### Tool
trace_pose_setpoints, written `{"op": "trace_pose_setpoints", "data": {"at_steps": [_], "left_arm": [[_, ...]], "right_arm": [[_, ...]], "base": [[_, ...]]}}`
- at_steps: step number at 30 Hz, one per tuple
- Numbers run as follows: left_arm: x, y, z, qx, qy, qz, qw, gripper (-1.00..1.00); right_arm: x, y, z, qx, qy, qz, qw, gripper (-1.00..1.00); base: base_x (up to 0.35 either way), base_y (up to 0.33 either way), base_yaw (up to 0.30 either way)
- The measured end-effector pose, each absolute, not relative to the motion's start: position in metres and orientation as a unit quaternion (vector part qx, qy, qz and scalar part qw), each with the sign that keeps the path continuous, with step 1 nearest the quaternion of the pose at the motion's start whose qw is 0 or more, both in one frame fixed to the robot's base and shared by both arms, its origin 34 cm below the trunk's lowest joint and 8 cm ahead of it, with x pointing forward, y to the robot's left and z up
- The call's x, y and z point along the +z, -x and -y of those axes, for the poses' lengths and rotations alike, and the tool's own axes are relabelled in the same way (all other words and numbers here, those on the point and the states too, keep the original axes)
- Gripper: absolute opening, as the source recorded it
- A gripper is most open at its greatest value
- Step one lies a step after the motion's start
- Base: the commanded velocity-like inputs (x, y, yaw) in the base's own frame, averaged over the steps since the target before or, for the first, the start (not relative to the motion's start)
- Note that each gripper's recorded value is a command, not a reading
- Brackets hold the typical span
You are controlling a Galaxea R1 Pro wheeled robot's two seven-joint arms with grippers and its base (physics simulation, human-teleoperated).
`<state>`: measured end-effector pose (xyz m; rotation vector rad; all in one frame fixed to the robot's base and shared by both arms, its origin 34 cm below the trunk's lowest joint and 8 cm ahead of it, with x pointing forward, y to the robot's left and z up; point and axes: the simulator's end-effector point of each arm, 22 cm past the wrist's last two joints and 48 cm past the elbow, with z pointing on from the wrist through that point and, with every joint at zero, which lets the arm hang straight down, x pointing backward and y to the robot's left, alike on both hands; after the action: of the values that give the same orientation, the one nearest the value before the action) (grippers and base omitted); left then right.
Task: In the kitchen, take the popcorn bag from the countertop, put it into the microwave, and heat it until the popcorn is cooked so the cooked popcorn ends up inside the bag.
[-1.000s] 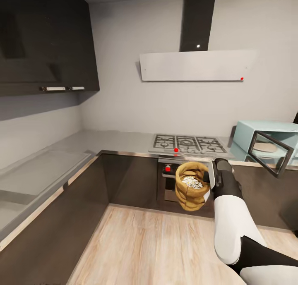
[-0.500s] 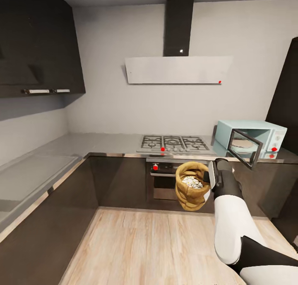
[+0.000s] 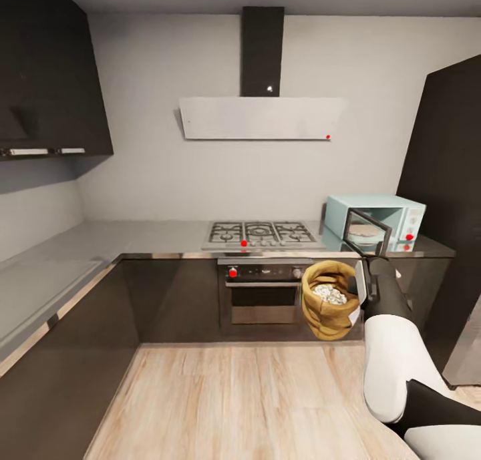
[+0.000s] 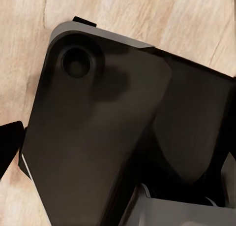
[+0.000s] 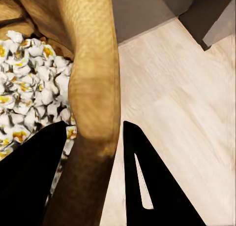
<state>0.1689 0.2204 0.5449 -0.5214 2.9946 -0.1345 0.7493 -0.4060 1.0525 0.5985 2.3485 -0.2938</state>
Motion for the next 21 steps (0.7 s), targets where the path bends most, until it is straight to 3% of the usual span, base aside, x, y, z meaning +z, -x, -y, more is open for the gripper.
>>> {"op": "trace_pose_setpoints", "data": {"at_steps": [21], "left_arm": [[0.546, -0.178, -0.220, -0.046, 0.170, -0.983, 0.061, 1.00]], "right_arm": [[1.074, -0.734, 0.459, -0.139, -0.256, -0.888, 0.355, -1.00]], "base": [[0.000, 0.000, -0.200]]}}
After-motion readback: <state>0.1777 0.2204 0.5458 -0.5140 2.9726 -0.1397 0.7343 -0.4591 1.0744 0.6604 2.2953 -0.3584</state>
